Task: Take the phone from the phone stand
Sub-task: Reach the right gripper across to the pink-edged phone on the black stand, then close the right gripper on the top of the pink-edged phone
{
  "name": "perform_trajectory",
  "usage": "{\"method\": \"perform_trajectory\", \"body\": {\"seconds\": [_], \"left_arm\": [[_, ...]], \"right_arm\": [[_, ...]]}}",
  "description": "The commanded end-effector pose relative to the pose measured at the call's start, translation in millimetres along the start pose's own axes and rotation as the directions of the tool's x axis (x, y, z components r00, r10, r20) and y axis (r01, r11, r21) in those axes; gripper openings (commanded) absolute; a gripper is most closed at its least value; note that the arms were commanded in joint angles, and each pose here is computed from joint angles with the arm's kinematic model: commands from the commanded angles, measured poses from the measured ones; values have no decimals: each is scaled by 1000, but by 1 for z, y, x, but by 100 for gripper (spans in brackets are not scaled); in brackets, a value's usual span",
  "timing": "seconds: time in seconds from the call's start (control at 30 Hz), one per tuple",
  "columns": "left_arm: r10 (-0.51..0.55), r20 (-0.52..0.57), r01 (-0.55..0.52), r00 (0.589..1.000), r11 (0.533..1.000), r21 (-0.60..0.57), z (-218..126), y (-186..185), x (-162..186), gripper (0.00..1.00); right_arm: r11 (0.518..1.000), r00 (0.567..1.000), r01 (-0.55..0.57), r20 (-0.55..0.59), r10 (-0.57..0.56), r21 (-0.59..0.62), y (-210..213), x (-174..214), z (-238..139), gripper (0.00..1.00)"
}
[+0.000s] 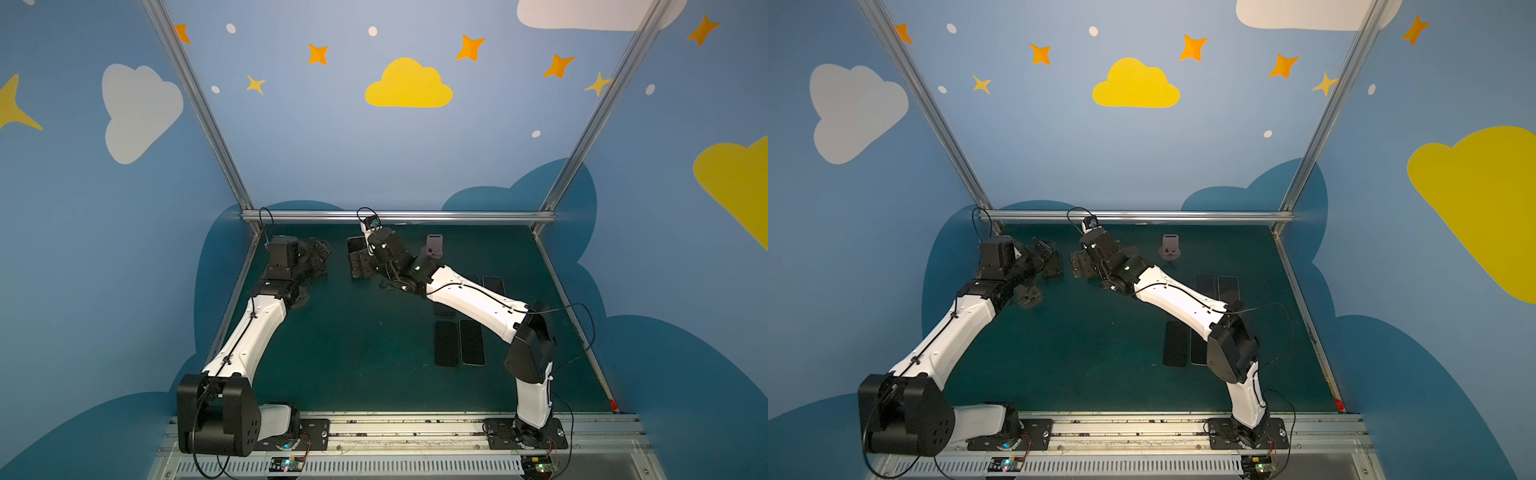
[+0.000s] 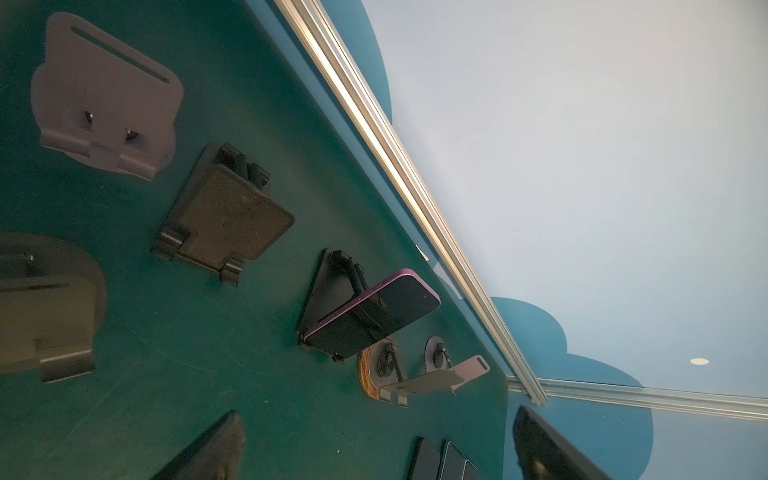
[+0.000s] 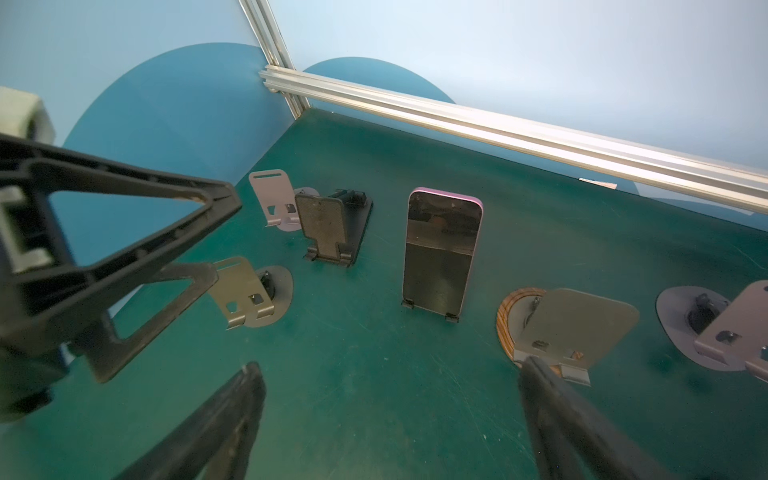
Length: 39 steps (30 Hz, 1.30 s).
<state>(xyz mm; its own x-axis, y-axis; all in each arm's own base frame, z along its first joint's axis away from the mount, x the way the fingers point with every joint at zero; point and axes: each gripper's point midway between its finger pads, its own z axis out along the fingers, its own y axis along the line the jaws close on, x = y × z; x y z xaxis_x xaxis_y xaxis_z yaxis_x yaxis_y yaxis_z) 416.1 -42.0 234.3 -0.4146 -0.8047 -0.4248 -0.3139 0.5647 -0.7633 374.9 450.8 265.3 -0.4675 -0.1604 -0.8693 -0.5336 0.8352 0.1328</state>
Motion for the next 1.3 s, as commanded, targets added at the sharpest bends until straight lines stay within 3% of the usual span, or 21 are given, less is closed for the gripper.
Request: {"method": "perform_trajectory", "body": {"seconds": [0.0,0.33,0.7,1.03,1.27], "left_arm": [[-12,3,12,1000,1000,-3,2,1,-4,100],[-31,-6,31,999,999,16,2,1,-8,100],[-41,-28,42,999,999,27,6,1,-6,100],[-37,-32,38,999,999,28,9,4,-6,100],[-41,-40,42,998,999,27,12,5,-5,100]], "right_arm": [[1000,1000,-3,19,2,31,-3,-9,13,96],[991,999,-8,-40,13,131,-27,7,72,96],[997,997,-22,-74,28,80,-49,22,124,96],[1000,998,6,-70,-6,-4,-45,22,141,96],[1000,998,-17,-61,18,7,-51,25,150,96]]}}
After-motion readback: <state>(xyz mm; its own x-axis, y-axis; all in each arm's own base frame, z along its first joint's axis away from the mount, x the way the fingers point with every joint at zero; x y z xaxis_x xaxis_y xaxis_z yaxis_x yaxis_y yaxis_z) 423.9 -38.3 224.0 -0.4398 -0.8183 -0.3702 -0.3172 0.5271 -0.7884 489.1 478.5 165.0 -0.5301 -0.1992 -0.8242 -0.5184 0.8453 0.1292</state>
